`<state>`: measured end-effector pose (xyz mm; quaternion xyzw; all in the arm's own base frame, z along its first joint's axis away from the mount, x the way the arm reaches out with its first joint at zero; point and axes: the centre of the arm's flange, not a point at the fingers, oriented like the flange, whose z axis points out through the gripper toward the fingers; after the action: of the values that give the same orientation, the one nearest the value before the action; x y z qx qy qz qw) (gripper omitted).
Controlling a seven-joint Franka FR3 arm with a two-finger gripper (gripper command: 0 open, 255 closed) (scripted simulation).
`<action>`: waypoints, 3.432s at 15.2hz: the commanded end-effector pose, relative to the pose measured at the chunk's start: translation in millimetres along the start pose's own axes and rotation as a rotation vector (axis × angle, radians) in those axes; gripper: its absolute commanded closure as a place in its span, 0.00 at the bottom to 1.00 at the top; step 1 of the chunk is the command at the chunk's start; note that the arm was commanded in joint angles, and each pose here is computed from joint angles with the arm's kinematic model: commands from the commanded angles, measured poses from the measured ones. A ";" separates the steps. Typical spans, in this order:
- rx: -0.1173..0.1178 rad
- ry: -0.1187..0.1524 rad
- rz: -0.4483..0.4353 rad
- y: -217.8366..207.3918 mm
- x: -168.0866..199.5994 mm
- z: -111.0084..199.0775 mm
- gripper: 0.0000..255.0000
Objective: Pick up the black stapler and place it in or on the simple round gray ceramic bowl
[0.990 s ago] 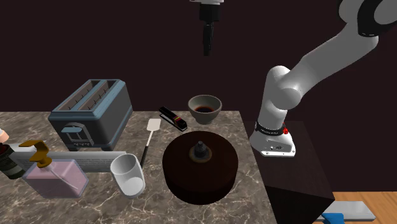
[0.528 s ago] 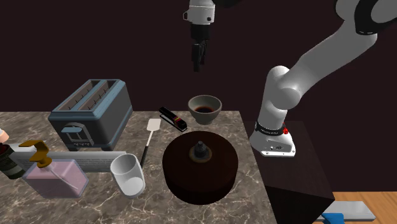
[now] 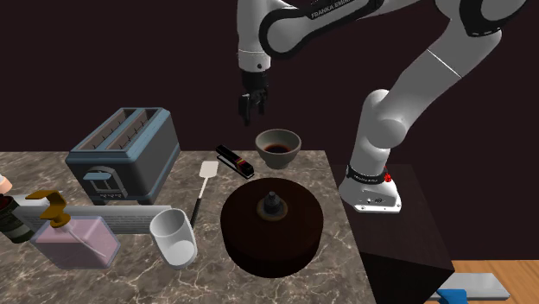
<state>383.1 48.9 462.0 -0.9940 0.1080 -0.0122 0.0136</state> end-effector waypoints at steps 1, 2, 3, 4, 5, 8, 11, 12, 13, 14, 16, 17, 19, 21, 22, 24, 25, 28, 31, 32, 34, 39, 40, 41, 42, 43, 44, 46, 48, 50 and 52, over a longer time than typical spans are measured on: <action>-0.006 0.003 0.051 -7.0 13.0 22.5 0.00; -0.010 0.003 0.076 -9.8 18.7 34.2 0.00; -0.013 0.003 0.100 -12.4 24.5 45.9 0.00; -0.017 0.004 0.124 -14.8 30.3 57.6 0.00; -0.021 0.004 0.149 -17.0 36.2 69.3 0.00; -0.031 0.005 0.222 -22.6 54.2 104.5 0.00; -0.042 0.006 0.295 -26.5 72.5 139.7 0.00; -0.046 0.006 0.319 -27.4 78.6 151.2 0.00; -0.046 0.006 0.319 -27.2 78.6 156.5 0.00; -0.046 0.006 0.319 -27.0 78.6 161.8 0.00; -0.046 0.006 0.319 -26.5 78.6 172.3 0.00; -0.046 0.006 0.319 -26.2 78.6 177.6 0.00; -0.046 0.006 0.319 -25.7 78.6 188.2 0.00; -0.046 0.006 0.319 -25.6 78.5 191.2 0.00; -0.046 0.006 0.319 -25.6 78.6 191.2 0.00; -0.046 0.006 0.319 -25.6 78.6 191.2 0.00; -0.046 0.006 0.319 -25.6 78.6 191.2 0.00; -0.046 0.006 0.319 -25.6 78.5 191.1 0.00; -0.046 0.006 0.319 -25.6 78.5 191.1 1.00; -0.046 0.006 0.319 -25.6 78.5 191.1 1.00; -0.046 0.006 0.319 -25.6 78.5 191.1 1.00; -0.046 0.006 0.319 -25.8 78.7 185.9 1.00; -0.046 0.006 0.319 -25.9 78.8 180.6 1.00; -0.046 0.006 0.319 -26.1 78.9 175.4 1.00; -0.046 0.006 0.319 -26.2 79.0 170.1 1.00; -0.046 0.006 0.319 -26.4 79.1 164.8 1.00; -0.046 0.006 0.319 -26.5 79.2 159.5 1.00; -0.046 0.006 0.319 -26.9 79.5 149.0 1.00; -0.046 0.006 0.319 -27.2 79.7 138.4 1.00; -0.046 0.006 0.319 -27.5 79.9 127.9 1.00; -0.046 0.006 0.319 -27.8 80.1 117.3 1.00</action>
<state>470.4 63.1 341.9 -0.9642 0.2647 -0.0107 -0.0075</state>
